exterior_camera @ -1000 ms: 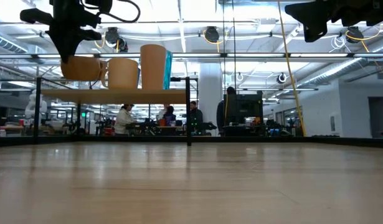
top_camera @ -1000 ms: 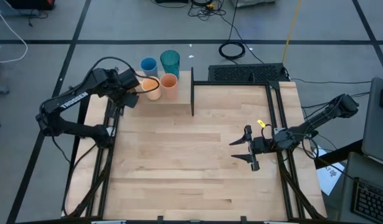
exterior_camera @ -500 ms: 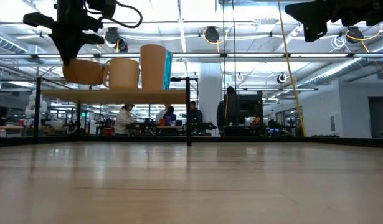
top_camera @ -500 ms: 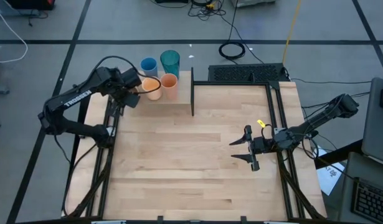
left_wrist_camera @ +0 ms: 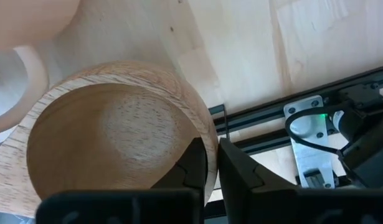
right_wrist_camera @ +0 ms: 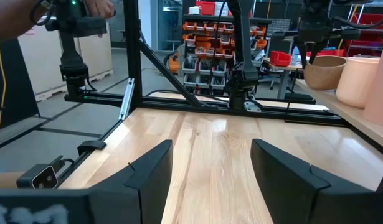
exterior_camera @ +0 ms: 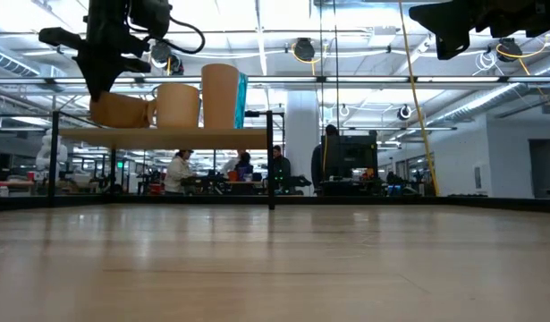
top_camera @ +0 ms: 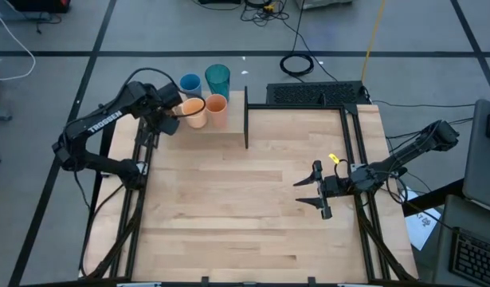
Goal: Stack small to large cups/mugs on shelf
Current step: Put the wooden mug on the shelf
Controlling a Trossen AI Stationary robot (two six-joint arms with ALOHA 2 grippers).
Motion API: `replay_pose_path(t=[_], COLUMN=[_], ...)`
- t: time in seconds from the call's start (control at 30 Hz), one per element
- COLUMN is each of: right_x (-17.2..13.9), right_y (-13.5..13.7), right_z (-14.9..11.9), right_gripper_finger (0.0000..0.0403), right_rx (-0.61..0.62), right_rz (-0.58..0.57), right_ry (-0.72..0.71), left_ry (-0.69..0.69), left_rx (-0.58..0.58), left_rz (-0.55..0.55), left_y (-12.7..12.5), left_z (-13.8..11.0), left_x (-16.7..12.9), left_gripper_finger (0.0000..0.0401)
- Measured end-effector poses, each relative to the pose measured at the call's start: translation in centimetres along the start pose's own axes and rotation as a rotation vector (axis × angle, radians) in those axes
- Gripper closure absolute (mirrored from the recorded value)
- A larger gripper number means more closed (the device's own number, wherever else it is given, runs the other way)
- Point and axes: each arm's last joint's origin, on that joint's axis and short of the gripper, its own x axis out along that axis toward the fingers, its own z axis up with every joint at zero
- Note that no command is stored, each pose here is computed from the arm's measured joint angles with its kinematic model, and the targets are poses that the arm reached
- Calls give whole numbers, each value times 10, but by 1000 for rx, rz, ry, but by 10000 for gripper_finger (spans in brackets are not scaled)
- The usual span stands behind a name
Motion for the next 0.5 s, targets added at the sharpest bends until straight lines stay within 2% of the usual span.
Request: replay_pose_path(t=[0.5], right_x=[0], right_y=[0], right_z=[0], right_gripper_finger=[195], right_rx=[-6], right_rz=[0], right_ry=[0], left_ry=[41], left_rx=[76], left_rz=[32], left_y=[3], left_z=[-3], left_x=[0], left_gripper_finger=[364])
